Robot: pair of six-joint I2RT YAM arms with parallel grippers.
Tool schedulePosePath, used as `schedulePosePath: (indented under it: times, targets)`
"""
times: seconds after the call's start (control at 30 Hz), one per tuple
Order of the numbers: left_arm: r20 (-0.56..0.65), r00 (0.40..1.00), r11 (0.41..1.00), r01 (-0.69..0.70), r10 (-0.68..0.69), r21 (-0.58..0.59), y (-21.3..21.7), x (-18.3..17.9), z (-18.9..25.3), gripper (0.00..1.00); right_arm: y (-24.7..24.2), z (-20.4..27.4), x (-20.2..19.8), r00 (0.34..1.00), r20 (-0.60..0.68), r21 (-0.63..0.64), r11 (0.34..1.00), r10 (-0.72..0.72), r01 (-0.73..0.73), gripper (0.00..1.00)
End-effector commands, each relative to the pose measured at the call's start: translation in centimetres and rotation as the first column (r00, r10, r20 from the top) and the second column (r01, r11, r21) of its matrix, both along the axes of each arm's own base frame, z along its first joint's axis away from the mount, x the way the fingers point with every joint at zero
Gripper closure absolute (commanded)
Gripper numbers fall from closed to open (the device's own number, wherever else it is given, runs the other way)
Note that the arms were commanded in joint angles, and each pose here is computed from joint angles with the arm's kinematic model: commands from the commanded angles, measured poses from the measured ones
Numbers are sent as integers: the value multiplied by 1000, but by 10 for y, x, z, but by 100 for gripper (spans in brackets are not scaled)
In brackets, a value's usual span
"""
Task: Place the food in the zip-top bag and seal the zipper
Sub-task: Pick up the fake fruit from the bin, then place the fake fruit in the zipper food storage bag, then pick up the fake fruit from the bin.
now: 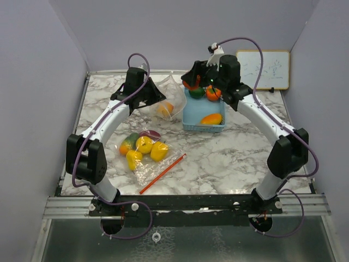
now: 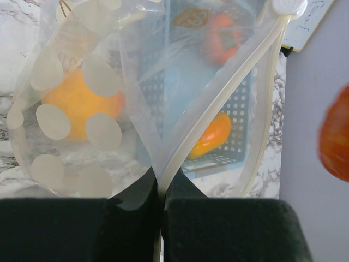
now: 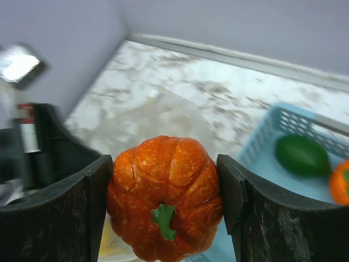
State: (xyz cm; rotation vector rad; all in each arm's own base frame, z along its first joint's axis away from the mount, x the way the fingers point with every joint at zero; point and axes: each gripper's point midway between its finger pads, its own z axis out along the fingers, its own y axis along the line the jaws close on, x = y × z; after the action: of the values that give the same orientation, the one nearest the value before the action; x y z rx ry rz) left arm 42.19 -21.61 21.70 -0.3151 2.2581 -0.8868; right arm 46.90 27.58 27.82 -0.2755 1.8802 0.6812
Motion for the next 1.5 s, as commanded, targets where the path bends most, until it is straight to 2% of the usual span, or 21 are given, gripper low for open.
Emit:
schedulePosePath:
  times: [0.0,0.17,0.4,0.47,0.53,0.57,0.77,0.9,1.03,1.2,1.27,1.47]
  targets:
    - [41,999,1000,7,-6,-4,3,-1,15,100,52,49,-45,943,74,221,917,325,-333,56]
    - [44,999,1000,6,-5,-9,3,0,16,100,81,35,-60,905,37,230,878,424,-421,55]
    - [55,998,1000,10,-9,-19,2,-1,22,100,90,-5,-42,936,-73,193,926,343,-324,36]
    - [55,998,1000,13,-11,-19,1,-1,22,100,88,-8,-33,948,-91,168,943,305,-288,29]
    - [52,999,1000,14,-13,-19,1,-1,20,100,82,-6,-26,963,-87,134,961,256,-243,4]
    - [52,999,1000,14,-13,-21,1,-1,20,100,78,-4,-24,969,-75,115,967,236,-227,0]
    - [44,999,1000,21,-20,-18,-1,2,17,100,41,27,-28,995,11,41,994,97,-98,0]
    - [41,999,999,27,-26,-19,-2,3,16,100,-1,8,-31,994,-67,-61,995,-87,83,0]
    - [45,999,999,25,-24,-23,-2,3,19,100,-50,-50,-42,937,-189,-235,940,-294,247,2]
    - [44,999,999,24,-23,-21,0,3,19,100,-81,-112,-61,863,-294,-408,870,-411,276,4]
    - [46,999,999,28,-27,-25,-1,2,20,100,-89,-135,-66,816,-355,-456,846,-457,276,3]
    - [55,998,999,40,-38,-36,-2,2,22,100,-89,-177,-68,728,-452,-472,831,-516,296,1]
